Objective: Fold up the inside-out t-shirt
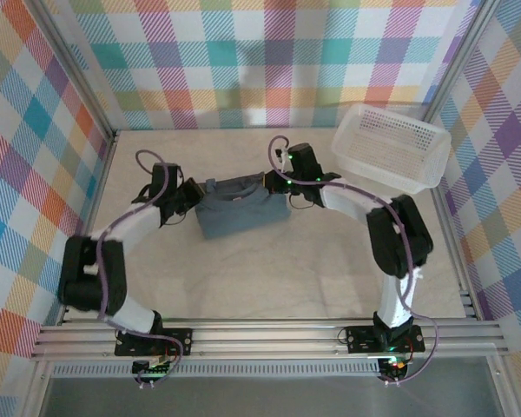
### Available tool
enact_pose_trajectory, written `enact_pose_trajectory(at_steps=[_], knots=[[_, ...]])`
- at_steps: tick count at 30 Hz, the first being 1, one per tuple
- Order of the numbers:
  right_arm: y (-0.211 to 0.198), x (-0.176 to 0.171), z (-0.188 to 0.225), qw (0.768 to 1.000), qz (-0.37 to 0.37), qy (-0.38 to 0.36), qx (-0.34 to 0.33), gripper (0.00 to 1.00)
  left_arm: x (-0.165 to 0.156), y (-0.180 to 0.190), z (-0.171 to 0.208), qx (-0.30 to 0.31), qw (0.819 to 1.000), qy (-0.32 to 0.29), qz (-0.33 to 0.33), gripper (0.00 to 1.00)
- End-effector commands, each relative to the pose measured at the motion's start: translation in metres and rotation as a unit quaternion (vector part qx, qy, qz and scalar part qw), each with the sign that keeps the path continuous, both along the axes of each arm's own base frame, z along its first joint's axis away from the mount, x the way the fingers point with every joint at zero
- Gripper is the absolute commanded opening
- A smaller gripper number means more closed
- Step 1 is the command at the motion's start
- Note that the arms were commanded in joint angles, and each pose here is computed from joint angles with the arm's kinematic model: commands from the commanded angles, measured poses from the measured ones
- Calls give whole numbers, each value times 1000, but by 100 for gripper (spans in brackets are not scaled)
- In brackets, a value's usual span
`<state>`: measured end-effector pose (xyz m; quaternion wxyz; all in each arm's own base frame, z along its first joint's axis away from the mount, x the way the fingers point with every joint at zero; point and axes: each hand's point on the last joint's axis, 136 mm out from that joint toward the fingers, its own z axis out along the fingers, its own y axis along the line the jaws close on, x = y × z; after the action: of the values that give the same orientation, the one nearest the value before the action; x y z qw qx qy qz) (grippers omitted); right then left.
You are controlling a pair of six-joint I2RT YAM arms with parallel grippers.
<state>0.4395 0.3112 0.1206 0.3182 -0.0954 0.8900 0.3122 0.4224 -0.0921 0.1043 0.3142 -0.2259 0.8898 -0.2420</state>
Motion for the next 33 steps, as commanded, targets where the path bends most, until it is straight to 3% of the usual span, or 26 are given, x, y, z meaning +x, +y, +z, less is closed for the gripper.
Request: enact_pose_trajectory(at_steps=[1,3,5,9,11,14,19,23,27,29,33], knots=[[-8,22,-34,999,-14,1,-52,0,30,11,-21,58,998,-16,7,0],[-2,23,-49,999,2,23,-48,0,36,13,-35,66,998,-12,12,0],[2,22,-53,998,11,35,-41,11,39,12,-40,65,998,-17,5,2],[-8,19,-19,999,-8,25,-26,41,44,3,-6,51,997,-49,-29,32],[-24,15,4,999,-39,16,-21,51,40,2,25,52,995,-76,-39,48],[-42,-1,21,997,-73,15,-9,58,23,6,67,53,993,-103,-37,63],[-55,-42,-13,990,-109,83,24,57,-30,-10,125,-5,986,-155,-55,82],[-42,-69,-45,986,-105,121,35,48,-76,-19,122,-10,989,-128,-77,92],[-9,-78,-54,987,-80,129,44,38,-112,-24,109,-23,988,-112,-104,95],[15,-78,-61,987,-76,133,56,31,-128,-27,112,-34,982,-142,-121,100],[87,-69,-65,983,-70,137,101,27,-143,2,119,0,980,-190,-54,100]])
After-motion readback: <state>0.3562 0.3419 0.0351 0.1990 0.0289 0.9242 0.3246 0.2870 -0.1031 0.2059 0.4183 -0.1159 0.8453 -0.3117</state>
